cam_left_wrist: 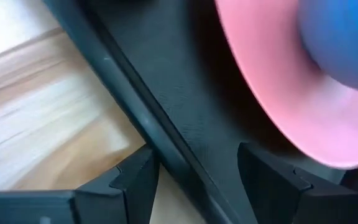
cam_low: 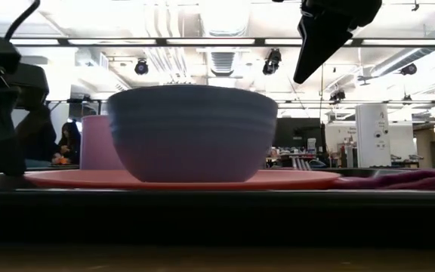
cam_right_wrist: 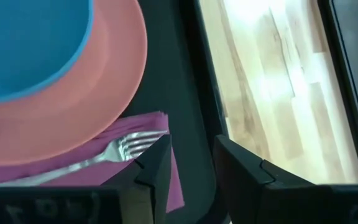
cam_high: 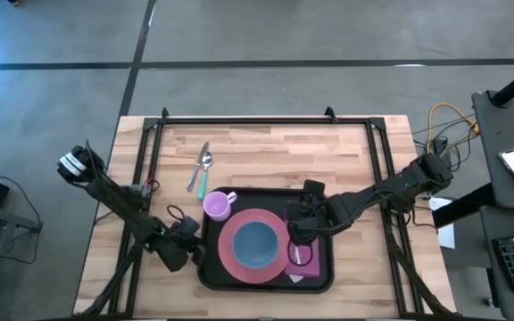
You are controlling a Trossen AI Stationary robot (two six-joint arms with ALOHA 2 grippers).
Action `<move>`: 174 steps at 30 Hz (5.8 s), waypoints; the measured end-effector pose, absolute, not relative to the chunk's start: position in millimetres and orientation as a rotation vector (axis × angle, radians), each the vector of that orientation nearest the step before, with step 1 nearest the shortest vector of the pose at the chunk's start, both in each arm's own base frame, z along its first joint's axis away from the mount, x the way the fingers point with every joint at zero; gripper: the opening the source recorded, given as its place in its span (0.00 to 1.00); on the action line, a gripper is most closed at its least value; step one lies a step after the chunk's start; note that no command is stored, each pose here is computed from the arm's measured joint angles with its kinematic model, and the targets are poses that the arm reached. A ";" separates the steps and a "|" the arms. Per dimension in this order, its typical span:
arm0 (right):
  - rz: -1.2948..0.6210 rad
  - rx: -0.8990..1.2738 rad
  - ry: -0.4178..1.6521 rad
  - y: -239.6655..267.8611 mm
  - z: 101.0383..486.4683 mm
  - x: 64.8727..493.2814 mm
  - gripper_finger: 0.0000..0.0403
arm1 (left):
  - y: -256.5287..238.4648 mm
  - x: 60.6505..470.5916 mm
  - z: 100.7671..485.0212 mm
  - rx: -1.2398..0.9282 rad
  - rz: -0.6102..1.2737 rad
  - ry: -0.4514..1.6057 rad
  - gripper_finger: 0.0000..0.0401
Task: Set up tray
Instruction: Adjust the black tray, then put the silver knife on top of the purple napkin to the right of the silver fork on the black tray
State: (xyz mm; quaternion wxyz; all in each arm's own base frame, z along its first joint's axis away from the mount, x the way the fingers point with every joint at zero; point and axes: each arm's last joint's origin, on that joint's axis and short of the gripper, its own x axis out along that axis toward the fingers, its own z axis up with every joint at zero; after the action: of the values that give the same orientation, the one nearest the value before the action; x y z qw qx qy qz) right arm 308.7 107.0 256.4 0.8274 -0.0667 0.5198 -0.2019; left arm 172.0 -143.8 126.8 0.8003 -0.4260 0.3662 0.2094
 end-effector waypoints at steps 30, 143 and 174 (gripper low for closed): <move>-0.609 -0.014 1.133 73.0 258.2 309.2 0.26 | -44.4 127.7 206.0 -0.976 0.894 0.704 0.49; -0.227 0.216 1.045 -89.9 226.5 478.7 0.50 | 2.1 147.2 275.6 -0.835 0.536 0.486 0.00; -0.392 0.281 1.046 -120.1 136.0 530.1 0.48 | -9.8 167.1 259.8 -0.816 0.624 0.539 0.00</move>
State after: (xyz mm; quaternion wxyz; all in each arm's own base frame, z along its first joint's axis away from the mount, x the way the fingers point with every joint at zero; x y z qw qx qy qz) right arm 530.1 -120.1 136.0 0.8386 0.1327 0.4947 -0.1854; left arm 167.1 -9.8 259.8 0.8365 -0.3855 0.2545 0.2946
